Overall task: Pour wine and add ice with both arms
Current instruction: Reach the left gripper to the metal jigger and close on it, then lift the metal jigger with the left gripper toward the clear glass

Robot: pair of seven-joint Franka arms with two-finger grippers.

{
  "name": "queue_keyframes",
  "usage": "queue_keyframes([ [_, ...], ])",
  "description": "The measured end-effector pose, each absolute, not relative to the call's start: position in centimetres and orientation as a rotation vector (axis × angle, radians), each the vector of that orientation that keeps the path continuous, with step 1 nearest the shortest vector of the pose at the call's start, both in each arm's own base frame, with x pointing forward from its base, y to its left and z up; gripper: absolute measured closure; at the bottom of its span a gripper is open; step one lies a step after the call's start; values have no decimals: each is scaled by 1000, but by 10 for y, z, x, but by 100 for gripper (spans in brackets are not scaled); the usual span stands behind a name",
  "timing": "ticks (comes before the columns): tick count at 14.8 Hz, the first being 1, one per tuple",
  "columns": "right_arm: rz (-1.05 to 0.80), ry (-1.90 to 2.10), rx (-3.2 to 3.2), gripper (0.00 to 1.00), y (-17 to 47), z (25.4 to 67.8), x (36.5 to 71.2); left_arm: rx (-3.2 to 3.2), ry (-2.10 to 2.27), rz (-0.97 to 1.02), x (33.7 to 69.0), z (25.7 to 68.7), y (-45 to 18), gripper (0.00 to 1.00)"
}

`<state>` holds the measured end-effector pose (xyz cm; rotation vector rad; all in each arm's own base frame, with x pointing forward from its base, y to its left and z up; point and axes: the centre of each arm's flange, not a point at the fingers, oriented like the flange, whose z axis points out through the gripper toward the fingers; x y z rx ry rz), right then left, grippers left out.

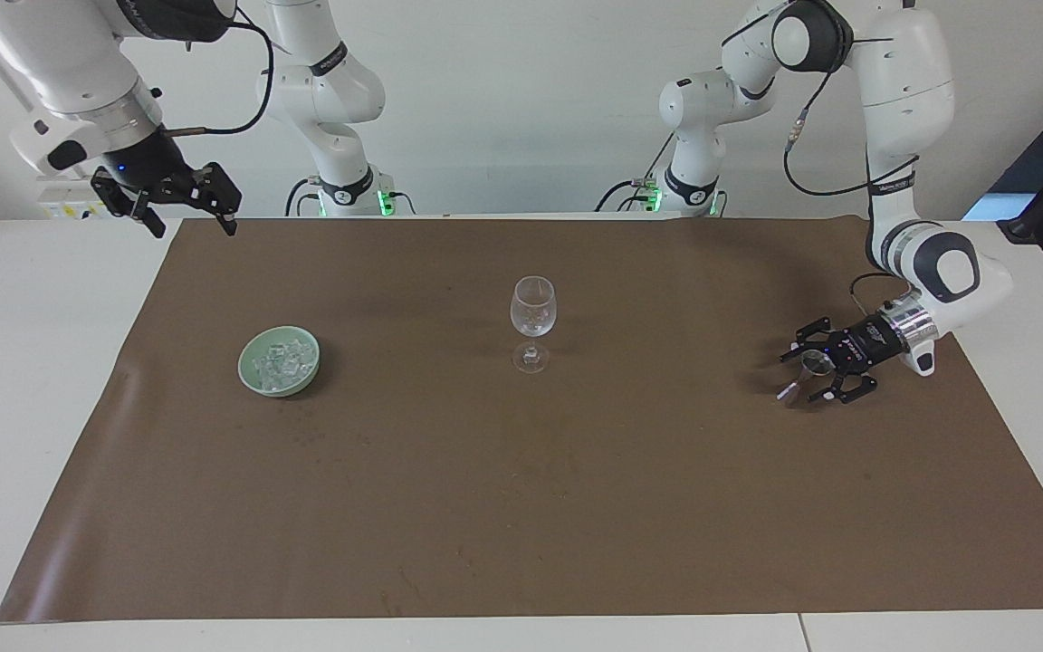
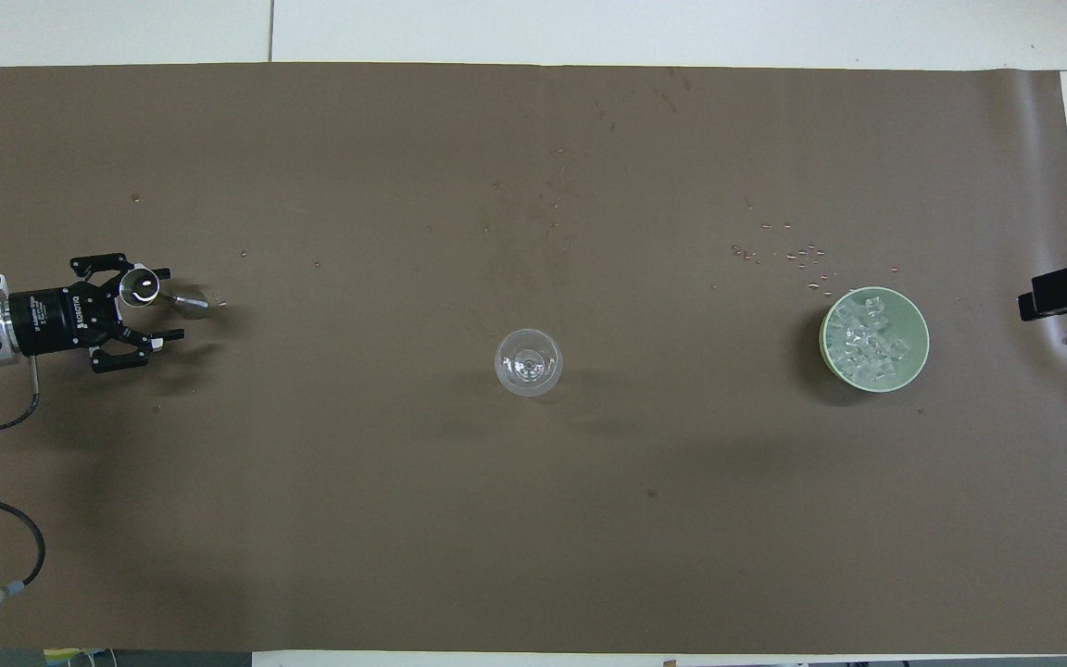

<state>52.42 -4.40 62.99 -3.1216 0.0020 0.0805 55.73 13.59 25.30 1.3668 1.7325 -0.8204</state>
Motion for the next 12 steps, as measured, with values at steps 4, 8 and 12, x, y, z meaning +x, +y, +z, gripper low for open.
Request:
queue_keyframes([
  [4, 80, 2, -3122, 0, -44, 630, 524, 1354, 1729, -817, 557, 255, 136, 26],
  [8, 80, 2, -3122, 0, -44, 630, 524, 1333, 1722, -814, 556, 254, 135, 70],
  [12, 81, 2, -3122, 0, -44, 630, 524, 1347, 1690, -820, 555, 256, 133, 79],
])
